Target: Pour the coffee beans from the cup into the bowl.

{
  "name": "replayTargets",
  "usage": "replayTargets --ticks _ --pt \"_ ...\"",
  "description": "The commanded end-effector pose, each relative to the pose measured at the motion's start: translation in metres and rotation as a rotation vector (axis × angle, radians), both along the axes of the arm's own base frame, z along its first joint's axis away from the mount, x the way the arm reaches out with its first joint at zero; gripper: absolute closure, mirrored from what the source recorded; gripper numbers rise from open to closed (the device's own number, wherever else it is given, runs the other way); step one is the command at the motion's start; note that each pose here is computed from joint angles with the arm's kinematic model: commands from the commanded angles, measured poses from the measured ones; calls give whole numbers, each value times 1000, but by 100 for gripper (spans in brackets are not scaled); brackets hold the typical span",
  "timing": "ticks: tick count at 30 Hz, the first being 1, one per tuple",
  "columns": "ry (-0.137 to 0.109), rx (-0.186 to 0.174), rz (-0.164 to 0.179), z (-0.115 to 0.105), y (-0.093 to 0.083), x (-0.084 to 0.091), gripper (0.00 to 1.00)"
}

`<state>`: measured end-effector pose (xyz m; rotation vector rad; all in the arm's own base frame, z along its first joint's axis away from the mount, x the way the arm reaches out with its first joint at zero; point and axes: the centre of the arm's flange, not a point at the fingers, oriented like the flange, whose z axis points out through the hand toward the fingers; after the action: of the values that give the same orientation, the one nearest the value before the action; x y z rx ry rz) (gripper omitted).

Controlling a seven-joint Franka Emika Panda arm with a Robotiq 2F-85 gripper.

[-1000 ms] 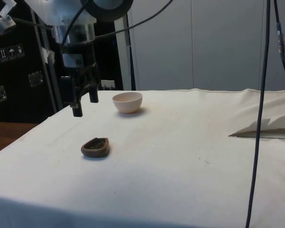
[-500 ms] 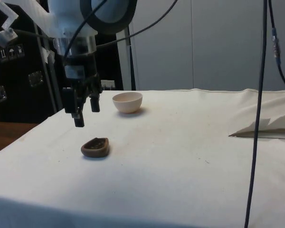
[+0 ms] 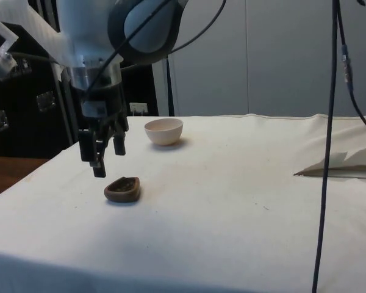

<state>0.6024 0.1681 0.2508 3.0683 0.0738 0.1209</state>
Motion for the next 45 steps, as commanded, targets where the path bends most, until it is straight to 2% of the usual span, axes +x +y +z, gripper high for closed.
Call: replayTargets --ticks 1,6,10,16,22,23,24,27,29,30,31,37,38,39,45 --pt "-10 -8 -1 -3 2 3 0" --pt "-2 -10 5 -9 3 6 0" --pt "-4 -25 6 -15 4 10 0" --pt "2 -30 14 -20 7 8 0" --pt "3 -49 14 -32 11 6 0" --pt "10 -42 17 -29 10 5 0" --pt "1 -50 16 -33 12 6 0" --pt "-1 -62 18 -39 13 6 0" --pt "-1 -68 18 -42 13 6 0" --pt "8 -65 20 -40 13 4 0" --pt "-1 -71 18 -43 13 6 0" --pt "0 -75 22 -53 10 6 0" --pt "13 -74 23 -52 11 4 0" --pt "1 -74 21 -55 10 5 0" --pt "5 -73 20 -64 3 7 0"
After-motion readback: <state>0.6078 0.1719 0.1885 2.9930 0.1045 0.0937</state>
